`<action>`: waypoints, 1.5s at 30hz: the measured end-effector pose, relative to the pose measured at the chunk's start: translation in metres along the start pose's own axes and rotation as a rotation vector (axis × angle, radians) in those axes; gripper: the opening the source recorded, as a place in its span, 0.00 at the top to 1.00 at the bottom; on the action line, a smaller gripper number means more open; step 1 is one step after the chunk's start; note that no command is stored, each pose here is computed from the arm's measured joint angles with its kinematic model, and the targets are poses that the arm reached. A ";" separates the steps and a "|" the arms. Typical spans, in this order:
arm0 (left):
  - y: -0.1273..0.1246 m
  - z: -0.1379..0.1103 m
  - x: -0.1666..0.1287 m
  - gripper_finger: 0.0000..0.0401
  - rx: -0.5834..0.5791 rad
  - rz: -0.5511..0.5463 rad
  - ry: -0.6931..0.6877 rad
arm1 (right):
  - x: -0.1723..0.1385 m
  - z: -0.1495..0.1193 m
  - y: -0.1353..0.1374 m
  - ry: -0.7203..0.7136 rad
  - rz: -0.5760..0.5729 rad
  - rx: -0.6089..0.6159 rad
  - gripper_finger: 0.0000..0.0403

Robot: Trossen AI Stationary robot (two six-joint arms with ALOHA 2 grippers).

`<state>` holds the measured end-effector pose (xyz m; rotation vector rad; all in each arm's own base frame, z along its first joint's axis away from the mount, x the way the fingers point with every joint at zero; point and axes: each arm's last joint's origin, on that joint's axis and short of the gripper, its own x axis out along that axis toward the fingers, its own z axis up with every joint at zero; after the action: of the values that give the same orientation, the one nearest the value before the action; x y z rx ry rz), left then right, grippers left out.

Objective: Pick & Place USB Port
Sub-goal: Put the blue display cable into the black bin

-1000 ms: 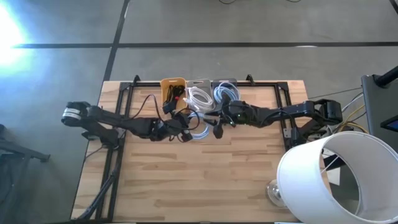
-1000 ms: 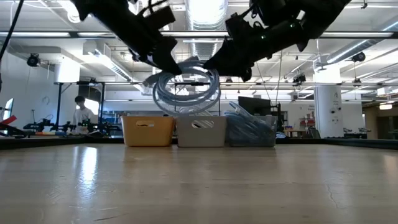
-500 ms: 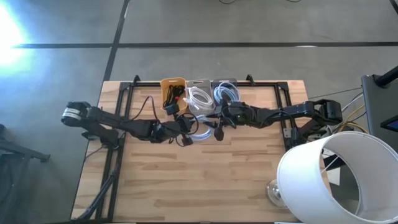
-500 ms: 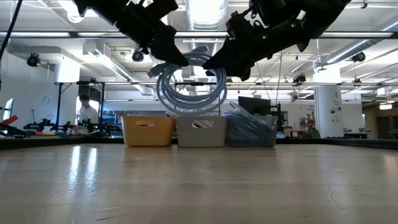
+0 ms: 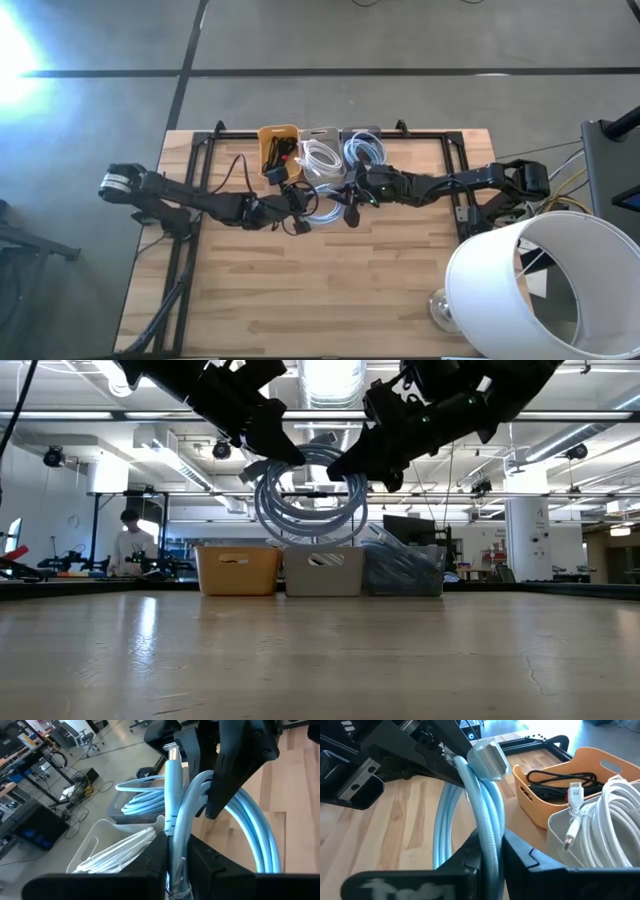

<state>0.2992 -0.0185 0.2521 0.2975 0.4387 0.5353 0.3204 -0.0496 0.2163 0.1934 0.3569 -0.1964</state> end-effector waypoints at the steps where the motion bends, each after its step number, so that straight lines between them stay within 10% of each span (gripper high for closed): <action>1: 0.000 -0.001 0.000 0.87 0.000 -0.001 0.002 | 0.000 0.000 0.000 0.002 -0.001 0.002 0.91; 23: -0.001 -0.010 0.004 0.60 -0.006 0.003 0.064 | -0.012 0.002 -0.002 0.089 -0.162 0.037 0.90; 37: -0.001 -0.013 0.004 0.60 0.013 0.004 0.088 | -0.086 0.056 -0.021 0.030 -1.063 -0.160 0.90; 45: -0.001 -0.013 0.004 0.60 0.014 0.004 0.090 | -0.067 0.019 -0.055 0.063 -1.210 -0.020 0.89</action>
<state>0.2966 -0.0150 0.2394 0.2883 0.5290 0.5514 0.2522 -0.0966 0.2495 -0.0614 0.5034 -1.3811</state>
